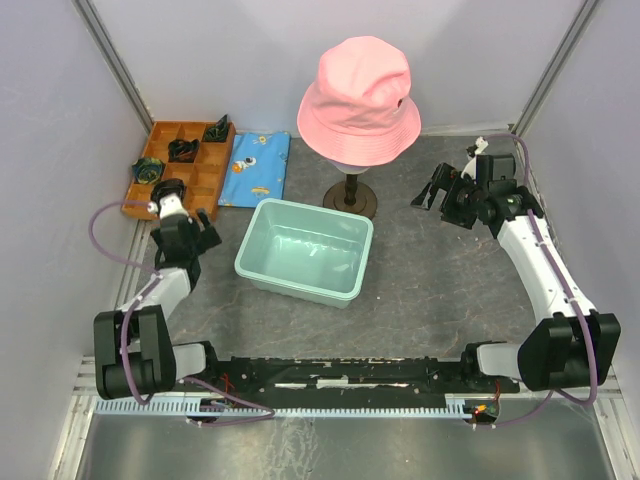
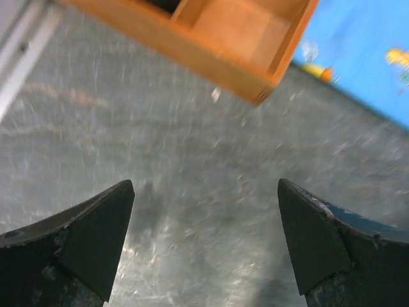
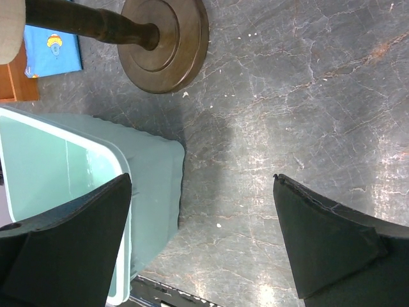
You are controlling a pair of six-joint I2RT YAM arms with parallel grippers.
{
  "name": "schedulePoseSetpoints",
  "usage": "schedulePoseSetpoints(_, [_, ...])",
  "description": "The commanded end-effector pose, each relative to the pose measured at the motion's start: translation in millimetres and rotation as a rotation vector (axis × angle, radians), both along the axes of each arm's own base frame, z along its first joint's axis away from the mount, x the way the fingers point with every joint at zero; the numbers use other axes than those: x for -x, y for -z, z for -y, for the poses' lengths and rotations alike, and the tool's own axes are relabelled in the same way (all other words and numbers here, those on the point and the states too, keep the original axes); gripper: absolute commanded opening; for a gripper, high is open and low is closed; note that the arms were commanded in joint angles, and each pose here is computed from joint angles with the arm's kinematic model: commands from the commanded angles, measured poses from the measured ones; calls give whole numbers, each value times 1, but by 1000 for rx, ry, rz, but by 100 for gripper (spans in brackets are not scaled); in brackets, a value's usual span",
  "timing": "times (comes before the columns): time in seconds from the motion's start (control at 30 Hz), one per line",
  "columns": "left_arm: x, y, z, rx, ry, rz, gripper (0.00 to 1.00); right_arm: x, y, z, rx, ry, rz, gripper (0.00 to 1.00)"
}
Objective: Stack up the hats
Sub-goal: Reset both arms
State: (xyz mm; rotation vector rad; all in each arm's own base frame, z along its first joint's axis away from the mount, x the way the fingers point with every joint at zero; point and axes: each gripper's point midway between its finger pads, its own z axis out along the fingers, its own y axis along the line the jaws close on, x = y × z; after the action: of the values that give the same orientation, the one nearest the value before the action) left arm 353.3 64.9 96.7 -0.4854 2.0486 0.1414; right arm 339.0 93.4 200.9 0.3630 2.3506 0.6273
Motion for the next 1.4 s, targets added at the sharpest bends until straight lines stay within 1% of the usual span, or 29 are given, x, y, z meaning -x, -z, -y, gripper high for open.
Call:
schedulePoseSetpoints(0.0, [-11, -18, -4, 21, 55, 298, 99, -6, -8, -2, 14, -27, 40, 99])
schedulePoseSetpoints(0.07, [-11, -19, 7, 28, 124, 376, 99, -6, -6, -2, 16, -26, 35, 99])
schedulePoseSetpoints(0.17, [-12, -13, 9, 1, 152, 404, 99, -8, -4, -3, 13, -28, 32, 99])
schedulePoseSetpoints(0.23, [-13, -15, 15, -15, 199, 460, 99, -9, -3, -3, 12, -31, 31, 99])
schedulePoseSetpoints(0.37, [-13, -14, 49, -36, 428, 490, 99, -9, 2, -3, 19, -34, 24, 99])
schedulePoseSetpoints(0.57, [12, -28, 58, -95, 462, 621, 99, -9, 11, -1, 30, -39, 1, 99])
schedulePoseSetpoints(0.6, [18, -26, 63, -106, 490, 627, 99, -9, 11, -1, 34, -38, -1, 99])
schedulePoseSetpoints(0.63, [21, -26, 64, -124, 494, 640, 99, -9, 13, 0, 36, -35, -5, 99])
schedulePoseSetpoints(0.7, [18, -27, 65, -107, 487, 662, 99, -8, 17, 1, 42, -34, -7, 99])
schedulePoseSetpoints(0.87, [-5, -8, 74, -101, 555, 531, 99, -11, 28, 12, 94, 6, -19, 99])
schedulePoseSetpoints(0.93, [-13, -2, 77, -118, 553, 481, 99, -17, 35, 28, 180, 50, -42, 99])
schedulePoseSetpoints(1.03, [-13, -3, 74, -115, 517, 489, 99, -30, 44, 53, 321, 96, -66, 99])
schedulePoseSetpoints(1.1, [-13, -1, 72, -116, 507, 477, 99, -37, 48, 63, 410, 58, -66, 99])
schedulePoseSetpoints(1.2, [-13, -2, 72, -116, 504, 479, 99, -49, 62, 72, 511, -12, -26, 99])
schedulePoseSetpoints(1.23, [-13, -2, 72, -116, 505, 479, 99, -52, 69, 73, 531, -42, -16, 99])
schedulePoseSetpoints(1.3, [-13, -1, 72, -115, 505, 477, 99, -56, 91, 63, 541, -171, 7, 99])
schedulePoseSetpoints(1.37, [-13, -2, 72, -116, 504, 477, 99, -59, 110, 64, 564, -207, 10, 99])
